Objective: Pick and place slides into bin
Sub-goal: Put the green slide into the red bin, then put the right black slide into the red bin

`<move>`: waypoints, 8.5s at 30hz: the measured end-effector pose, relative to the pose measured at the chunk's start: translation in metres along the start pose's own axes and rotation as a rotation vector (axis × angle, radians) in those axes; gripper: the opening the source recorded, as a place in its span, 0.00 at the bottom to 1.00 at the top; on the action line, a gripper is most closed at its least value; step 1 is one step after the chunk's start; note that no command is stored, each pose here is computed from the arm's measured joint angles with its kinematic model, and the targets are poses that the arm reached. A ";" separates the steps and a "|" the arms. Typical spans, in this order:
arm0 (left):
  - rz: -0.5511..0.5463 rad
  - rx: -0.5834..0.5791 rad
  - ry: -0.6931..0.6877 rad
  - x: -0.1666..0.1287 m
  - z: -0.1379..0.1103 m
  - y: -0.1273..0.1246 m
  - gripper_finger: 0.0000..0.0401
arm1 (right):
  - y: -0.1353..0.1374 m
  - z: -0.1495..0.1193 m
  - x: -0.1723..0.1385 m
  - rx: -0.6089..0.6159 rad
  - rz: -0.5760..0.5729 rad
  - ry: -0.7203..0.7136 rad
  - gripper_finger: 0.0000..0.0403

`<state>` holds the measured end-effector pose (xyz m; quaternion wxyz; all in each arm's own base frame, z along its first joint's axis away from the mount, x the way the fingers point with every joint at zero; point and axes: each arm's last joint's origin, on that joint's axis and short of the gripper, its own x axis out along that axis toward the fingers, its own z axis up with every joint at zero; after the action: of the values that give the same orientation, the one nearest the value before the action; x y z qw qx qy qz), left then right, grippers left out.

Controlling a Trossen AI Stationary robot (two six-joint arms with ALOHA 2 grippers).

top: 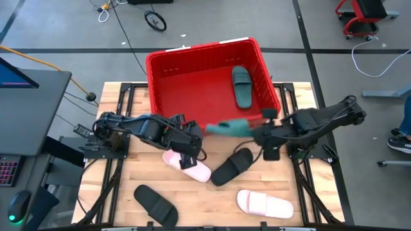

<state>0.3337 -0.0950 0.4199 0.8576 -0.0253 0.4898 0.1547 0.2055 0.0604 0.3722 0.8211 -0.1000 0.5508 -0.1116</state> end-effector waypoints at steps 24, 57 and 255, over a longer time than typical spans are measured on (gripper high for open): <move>0.023 -0.223 -0.129 0.018 0.035 0.043 0.45 | -0.190 0.043 0.173 0.776 -0.263 0.136 0.18; 0.026 -0.207 -0.119 0.019 0.034 0.043 0.31 | -0.208 0.065 0.218 0.973 -0.232 -0.072 0.45; -0.640 -0.677 -0.210 -0.014 0.006 -0.123 0.21 | 0.075 -0.064 0.170 0.779 1.086 -0.270 0.02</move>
<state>0.3672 -0.2145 0.4216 0.8507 -0.4371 0.2900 0.0355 0.2142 0.0791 0.1771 0.7984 0.4804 0.3352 0.1395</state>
